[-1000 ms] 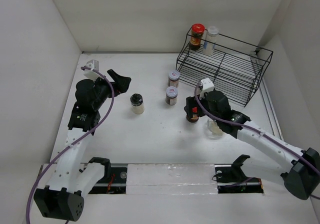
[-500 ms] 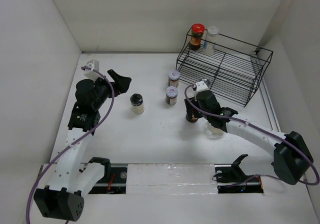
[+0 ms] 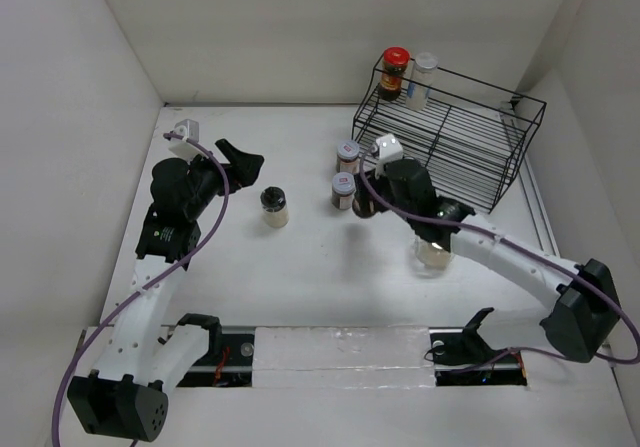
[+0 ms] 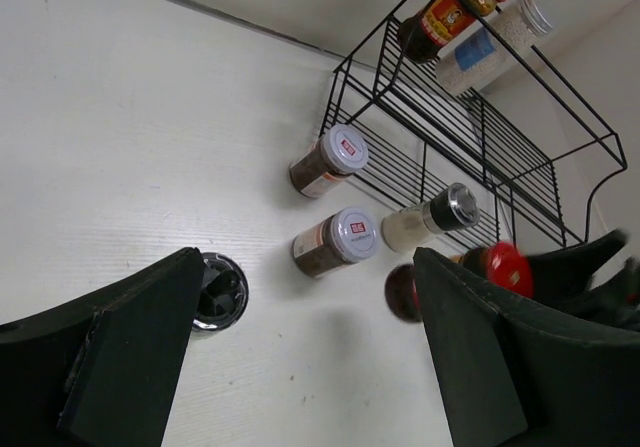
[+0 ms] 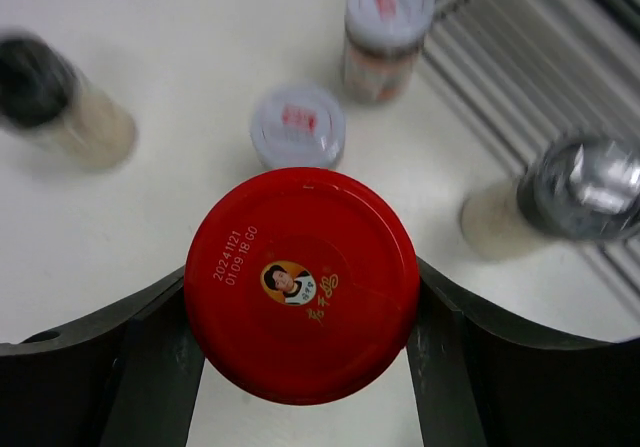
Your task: Organize the condiment bottles
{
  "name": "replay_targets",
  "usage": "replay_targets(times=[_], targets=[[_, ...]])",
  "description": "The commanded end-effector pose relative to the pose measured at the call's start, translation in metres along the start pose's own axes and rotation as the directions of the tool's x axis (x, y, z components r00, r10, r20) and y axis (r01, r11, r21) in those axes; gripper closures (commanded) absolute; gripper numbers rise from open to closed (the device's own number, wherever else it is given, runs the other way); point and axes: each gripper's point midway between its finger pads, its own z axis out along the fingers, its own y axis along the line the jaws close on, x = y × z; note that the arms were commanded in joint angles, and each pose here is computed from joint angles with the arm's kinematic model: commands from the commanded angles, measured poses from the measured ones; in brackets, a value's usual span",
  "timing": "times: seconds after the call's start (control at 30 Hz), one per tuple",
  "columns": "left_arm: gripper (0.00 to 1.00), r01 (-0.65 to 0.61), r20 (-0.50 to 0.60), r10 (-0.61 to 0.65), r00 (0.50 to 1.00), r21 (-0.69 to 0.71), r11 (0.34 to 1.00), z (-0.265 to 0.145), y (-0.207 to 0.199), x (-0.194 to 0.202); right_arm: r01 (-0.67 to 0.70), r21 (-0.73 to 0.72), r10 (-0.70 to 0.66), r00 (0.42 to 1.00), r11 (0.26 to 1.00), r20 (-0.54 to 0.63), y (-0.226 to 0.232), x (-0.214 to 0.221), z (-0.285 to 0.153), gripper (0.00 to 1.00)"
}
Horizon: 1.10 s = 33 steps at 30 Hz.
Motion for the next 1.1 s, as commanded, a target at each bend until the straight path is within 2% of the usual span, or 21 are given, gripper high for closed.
replay_targets(times=[0.0,0.1,0.23,0.43,0.63,0.73,1.07], targets=[[0.18,-0.018,0.061,0.015,0.998,0.057,0.998,-0.005,-0.015,-0.018,-0.069,-0.084,0.103,0.841,0.994,0.531,-0.006,-0.206,-0.052,0.45],[0.18,-0.023,0.067,0.018,0.998,0.072,0.997,-0.010,-0.019,-0.018,-0.054,-0.053,0.075,0.777,0.997,0.624,-0.034,-0.264,-0.068,0.45],[0.18,-0.023,0.067,0.018,0.998,0.072,0.997,-0.010,-0.019,-0.018,-0.075,0.030,0.031,0.703,0.997,0.711,-0.086,-0.318,-0.089,0.44],[0.18,-0.031,0.074,0.027,0.997,0.062,0.998,-0.010,-0.018,-0.021,-0.122,0.167,-0.031,0.711,0.978,0.702,-0.177,-0.359,-0.080,0.44],[0.18,-0.040,0.093,0.037,0.995,0.033,0.999,-0.012,-0.013,-0.024,-0.166,0.272,-0.057,0.751,0.948,0.658,-0.255,-0.362,-0.066,0.45],[0.18,-0.049,0.093,0.046,0.995,0.032,0.998,-0.012,-0.013,-0.024,-0.172,0.279,-0.052,0.762,0.945,0.646,-0.280,-0.359,-0.055,0.46],[0.18,-0.049,0.086,0.046,0.995,0.041,0.998,-0.010,-0.015,-0.025,-0.156,0.254,-0.016,0.825,0.955,0.565,-0.307,-0.327,-0.001,0.46]])
